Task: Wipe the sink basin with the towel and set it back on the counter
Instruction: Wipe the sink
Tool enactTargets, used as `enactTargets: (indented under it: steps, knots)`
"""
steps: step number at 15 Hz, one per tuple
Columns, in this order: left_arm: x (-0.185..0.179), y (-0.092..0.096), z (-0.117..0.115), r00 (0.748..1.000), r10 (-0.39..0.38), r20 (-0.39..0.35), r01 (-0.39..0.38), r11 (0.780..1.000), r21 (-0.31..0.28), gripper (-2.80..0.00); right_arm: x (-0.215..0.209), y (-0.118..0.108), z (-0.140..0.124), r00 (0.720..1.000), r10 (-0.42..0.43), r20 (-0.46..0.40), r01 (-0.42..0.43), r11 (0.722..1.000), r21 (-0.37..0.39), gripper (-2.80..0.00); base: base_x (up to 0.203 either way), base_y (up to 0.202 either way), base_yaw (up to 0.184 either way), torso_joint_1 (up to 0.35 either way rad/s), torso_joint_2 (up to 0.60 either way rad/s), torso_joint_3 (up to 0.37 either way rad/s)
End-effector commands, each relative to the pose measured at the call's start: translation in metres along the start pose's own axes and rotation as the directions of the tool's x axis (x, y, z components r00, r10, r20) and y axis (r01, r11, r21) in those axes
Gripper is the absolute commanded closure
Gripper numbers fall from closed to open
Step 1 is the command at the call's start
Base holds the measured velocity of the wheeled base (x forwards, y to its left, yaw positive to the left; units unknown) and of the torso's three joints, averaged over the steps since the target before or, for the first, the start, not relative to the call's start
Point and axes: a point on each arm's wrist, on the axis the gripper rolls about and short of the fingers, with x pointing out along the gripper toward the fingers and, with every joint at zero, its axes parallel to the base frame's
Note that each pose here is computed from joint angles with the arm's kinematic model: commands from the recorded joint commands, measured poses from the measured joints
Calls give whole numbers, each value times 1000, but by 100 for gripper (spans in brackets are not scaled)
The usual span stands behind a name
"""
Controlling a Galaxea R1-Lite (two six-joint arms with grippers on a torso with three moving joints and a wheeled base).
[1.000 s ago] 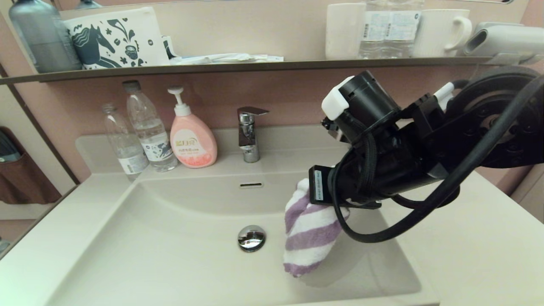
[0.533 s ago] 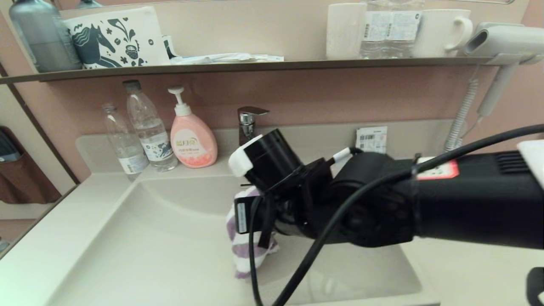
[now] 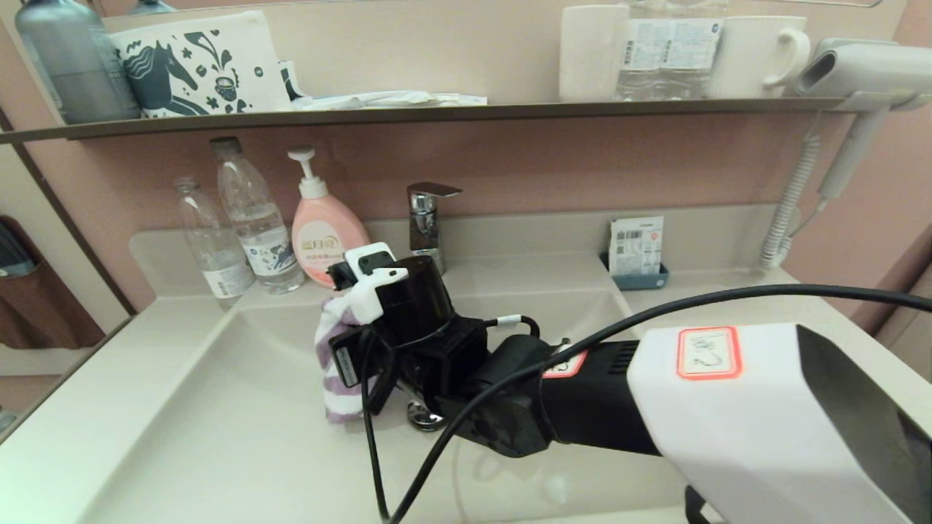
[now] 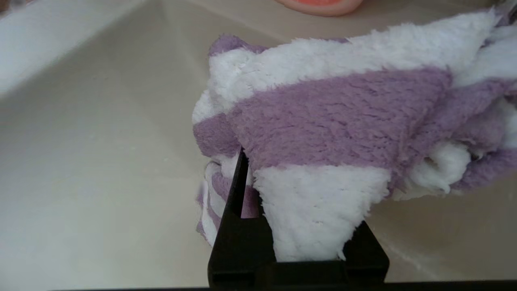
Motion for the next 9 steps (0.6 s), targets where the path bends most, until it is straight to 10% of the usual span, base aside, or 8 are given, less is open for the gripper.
enactTargets:
  steps: [1, 9]
  knots:
    - [0, 0, 0, 1000, 1, 0, -1, 1000, -1, 0, 21, -4, -28, 999, -3, -45, 0, 998, -68, 0, 0, 0, 0, 0, 0, 0]
    - [0, 0, 0, 1000, 1, 0, -1, 1000, -1, 0, 37, -44, -42, 995, -75, -71, 63, 985, -164, 0, 0, 0, 0, 0, 0, 0]
